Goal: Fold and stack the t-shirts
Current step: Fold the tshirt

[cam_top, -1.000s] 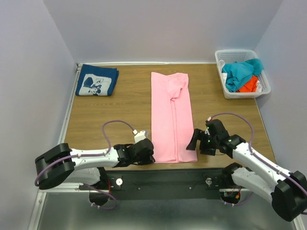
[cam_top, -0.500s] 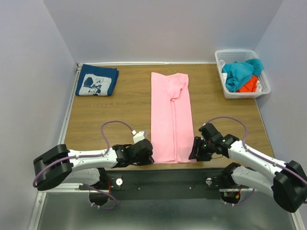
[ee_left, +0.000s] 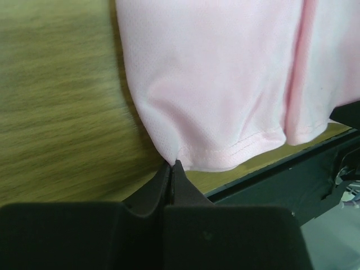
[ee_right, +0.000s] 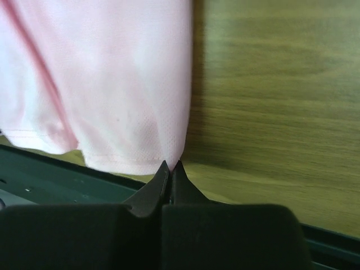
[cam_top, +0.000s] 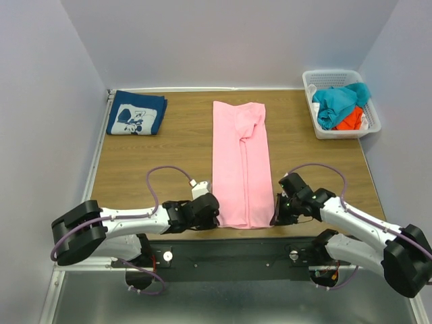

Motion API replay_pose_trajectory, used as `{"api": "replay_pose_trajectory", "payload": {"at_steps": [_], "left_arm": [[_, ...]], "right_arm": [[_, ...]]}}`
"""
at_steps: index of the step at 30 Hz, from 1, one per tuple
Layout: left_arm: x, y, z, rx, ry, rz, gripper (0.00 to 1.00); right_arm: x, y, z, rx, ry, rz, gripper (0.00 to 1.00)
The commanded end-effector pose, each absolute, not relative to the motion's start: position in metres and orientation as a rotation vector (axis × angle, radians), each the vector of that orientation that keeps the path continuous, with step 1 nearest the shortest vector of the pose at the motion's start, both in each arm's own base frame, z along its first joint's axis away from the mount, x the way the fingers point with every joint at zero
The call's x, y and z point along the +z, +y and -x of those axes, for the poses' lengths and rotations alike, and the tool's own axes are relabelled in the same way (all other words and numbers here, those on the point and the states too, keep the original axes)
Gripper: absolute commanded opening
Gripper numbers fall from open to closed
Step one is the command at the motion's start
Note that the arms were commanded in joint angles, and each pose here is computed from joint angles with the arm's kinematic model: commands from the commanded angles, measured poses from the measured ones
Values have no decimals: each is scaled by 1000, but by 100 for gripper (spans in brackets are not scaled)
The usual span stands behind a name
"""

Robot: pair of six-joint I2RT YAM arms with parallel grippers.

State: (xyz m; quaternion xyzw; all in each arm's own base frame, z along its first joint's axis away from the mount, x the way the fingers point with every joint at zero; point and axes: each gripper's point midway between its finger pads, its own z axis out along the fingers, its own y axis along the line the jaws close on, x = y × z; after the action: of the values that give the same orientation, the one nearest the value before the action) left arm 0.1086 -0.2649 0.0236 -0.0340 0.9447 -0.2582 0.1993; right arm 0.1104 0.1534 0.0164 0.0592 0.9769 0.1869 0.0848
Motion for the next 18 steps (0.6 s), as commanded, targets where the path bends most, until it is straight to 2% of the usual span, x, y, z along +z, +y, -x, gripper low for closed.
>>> {"api": "replay_pose_trajectory", "payload": {"at_steps": [1,6,18], "left_arm": [[49,-272,-138,-662,2517,40,0],[74,-262,-175,-580,2430,84,0],[150,-269,-276,-630,2162,116,0]], "right_arm": [[54,172,-152,629,2715,-116,1],[81,172,-185,575,2568,-152,1],[153,176,-283,419,2218,-233,1]]}}
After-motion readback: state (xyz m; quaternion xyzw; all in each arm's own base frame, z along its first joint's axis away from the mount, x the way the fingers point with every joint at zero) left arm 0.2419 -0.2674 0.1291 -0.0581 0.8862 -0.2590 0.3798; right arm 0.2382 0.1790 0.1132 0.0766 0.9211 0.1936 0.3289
